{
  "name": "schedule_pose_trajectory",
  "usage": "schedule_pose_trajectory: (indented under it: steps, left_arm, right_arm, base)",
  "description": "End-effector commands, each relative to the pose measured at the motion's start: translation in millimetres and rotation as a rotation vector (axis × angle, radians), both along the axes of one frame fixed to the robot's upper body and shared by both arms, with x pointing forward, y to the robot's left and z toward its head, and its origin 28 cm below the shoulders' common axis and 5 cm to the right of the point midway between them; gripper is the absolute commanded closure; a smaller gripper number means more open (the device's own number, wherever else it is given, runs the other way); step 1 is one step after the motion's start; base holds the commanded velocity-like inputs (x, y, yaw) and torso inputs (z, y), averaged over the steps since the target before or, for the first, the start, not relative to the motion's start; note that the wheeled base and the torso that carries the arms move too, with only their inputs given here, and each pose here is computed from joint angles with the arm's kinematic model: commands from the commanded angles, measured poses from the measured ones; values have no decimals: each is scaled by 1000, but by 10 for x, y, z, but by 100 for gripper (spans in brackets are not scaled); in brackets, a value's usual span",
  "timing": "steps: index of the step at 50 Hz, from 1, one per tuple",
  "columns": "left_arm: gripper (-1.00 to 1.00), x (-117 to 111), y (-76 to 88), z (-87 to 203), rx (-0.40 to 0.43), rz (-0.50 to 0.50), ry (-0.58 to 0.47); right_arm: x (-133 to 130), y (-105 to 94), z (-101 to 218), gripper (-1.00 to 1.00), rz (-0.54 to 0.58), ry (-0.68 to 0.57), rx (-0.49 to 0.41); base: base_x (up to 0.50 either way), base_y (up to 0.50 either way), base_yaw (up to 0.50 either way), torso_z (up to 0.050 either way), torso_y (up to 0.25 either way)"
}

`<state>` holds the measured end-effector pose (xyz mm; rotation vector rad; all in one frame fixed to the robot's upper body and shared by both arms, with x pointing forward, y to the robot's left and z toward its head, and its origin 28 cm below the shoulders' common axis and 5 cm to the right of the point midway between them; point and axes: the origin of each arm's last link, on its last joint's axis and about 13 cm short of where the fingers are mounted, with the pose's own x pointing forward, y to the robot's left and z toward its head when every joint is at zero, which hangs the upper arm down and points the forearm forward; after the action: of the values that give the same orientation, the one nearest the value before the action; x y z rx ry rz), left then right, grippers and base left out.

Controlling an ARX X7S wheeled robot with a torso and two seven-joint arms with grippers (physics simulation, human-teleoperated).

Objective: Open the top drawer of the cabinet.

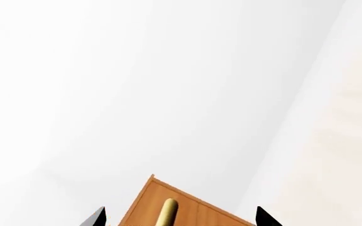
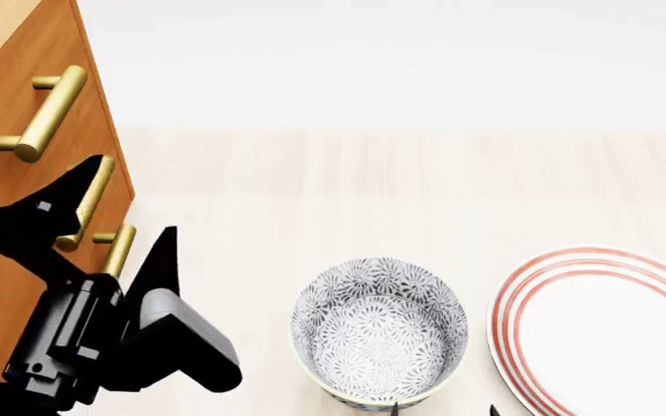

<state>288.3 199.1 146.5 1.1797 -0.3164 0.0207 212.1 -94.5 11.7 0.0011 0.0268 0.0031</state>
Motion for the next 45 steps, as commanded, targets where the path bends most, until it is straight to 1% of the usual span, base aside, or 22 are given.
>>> schedule_pose_trajectory:
  steps: [1,7,19,30,35,45]
  left_arm:
    - [-100,42,76,113,31,41,-25]
    - [-100,34,111,141,46,51,-31]
    - [-100,67,190,265,36,87,-53]
    - [-100,107,232,340,60,95,-57]
    - [-100,152,260,348,65,105,-43]
    - [-100,215,262,362,80,111,-14]
  right_arm:
    - [-4,2,-1,-100,3,4,4]
    - [-9,6,-6,-100,8,8,4]
    - [-8,10,-26,-100,15,18,12]
    - [-6,10,-32,-100,14,21,14]
    - [-11,10,-22,-100,10,22,15]
    - [-11,8,-14,-100,10,26,19]
  base:
    - [0,0,0,0,0]
    - [0,0,0,0,0]
    - [0,0,0,0,0]
    - [0,0,0,0,0]
    - [0,0,0,0,0]
    - [0,0,0,0,0]
